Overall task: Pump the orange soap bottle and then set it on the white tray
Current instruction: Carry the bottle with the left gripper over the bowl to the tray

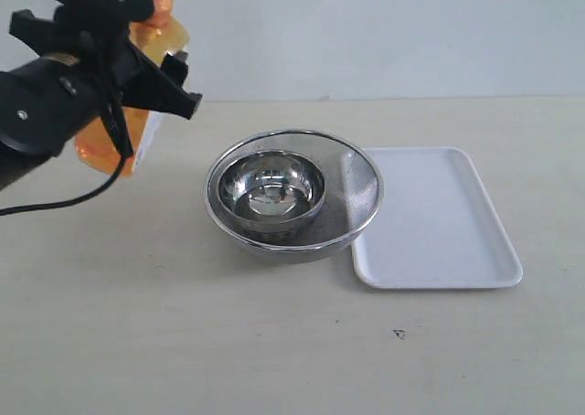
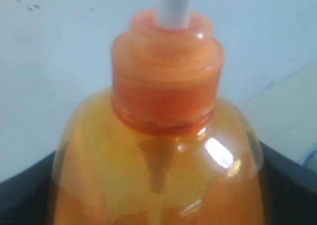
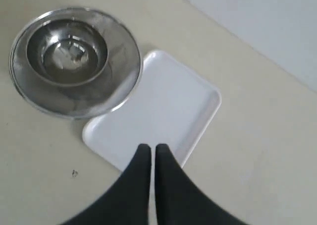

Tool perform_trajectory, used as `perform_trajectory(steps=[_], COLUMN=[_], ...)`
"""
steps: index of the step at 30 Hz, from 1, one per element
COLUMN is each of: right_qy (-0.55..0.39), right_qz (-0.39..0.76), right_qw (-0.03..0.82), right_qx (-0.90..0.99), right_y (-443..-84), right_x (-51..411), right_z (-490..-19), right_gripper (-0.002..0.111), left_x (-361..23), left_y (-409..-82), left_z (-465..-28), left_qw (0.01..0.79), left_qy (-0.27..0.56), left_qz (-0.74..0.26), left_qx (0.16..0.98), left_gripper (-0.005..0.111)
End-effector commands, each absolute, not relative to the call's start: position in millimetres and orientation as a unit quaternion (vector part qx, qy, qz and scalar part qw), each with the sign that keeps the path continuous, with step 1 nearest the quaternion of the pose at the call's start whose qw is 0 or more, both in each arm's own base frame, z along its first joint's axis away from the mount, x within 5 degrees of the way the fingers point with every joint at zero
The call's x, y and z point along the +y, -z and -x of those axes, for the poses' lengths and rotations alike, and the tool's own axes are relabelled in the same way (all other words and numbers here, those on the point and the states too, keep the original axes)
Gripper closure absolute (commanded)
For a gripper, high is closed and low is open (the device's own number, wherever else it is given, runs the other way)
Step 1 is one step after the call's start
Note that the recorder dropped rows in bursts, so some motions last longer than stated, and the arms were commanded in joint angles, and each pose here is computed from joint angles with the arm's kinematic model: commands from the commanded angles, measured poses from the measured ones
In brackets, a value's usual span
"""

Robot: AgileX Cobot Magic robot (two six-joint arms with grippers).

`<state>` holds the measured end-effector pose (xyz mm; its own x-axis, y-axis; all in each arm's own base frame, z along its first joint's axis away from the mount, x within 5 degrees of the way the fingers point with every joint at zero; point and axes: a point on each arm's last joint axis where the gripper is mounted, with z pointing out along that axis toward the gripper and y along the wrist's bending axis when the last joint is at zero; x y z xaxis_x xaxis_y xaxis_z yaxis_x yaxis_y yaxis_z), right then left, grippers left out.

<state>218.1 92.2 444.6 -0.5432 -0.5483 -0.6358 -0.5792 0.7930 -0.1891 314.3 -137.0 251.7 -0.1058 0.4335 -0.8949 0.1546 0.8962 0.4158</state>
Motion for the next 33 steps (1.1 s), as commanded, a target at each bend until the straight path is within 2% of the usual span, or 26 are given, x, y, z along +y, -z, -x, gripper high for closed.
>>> perform_trajectory(steps=[1, 8, 14, 18, 22, 25, 27, 33], right_qy=[-0.029, -0.073, -0.079, -0.07, -0.031, -0.031, -0.03, 0.023], right_qz=[0.268, 0.194, 0.177, 0.183, 0.218, 0.197, 0.194, 0.175], right_qw=[0.374, 0.448, 0.424, 0.406, 0.427, 0.417, 0.42, 0.497], right_qx=[0.887, 0.87, 0.885, 0.893, 0.877, 0.887, 0.886, 0.849], right_y=[-412, -349, -305, -297, -299, -298, -300, -322], right_x=[75, 62, 57, 55, 52, 50, 48, 25], right_z=[-187, -154, -140, -138, -141, -139, -137, -109], right_gripper=[0.108, 0.108, 0.108, 0.108, 0.108, 0.108, 0.108, 0.108], left_x=[-132, -177, -236, -284, -329, -356, -367, -391], left_y=[-303, -350, -366, -359, -343, -328, -321, -288], left_z=[-297, -276, -274, -275, -278, -284, -290, -305], left_qw=[0.704, 0.729, 0.725, 0.711, 0.7, 0.687, 0.683, 0.663], left_qy=[-0.123, -0.003, 0.108, 0.151, 0.174, 0.199, 0.209, 0.221], left_qz=[-0.188, -0.225, -0.232, -0.262, -0.284, -0.278, -0.274, -0.264], left_qx=[0.674, 0.646, 0.64, 0.635, 0.632, 0.641, 0.644, 0.665], left_gripper=[0.102, 0.102, 0.102, 0.102, 0.102, 0.102, 0.102, 0.102])
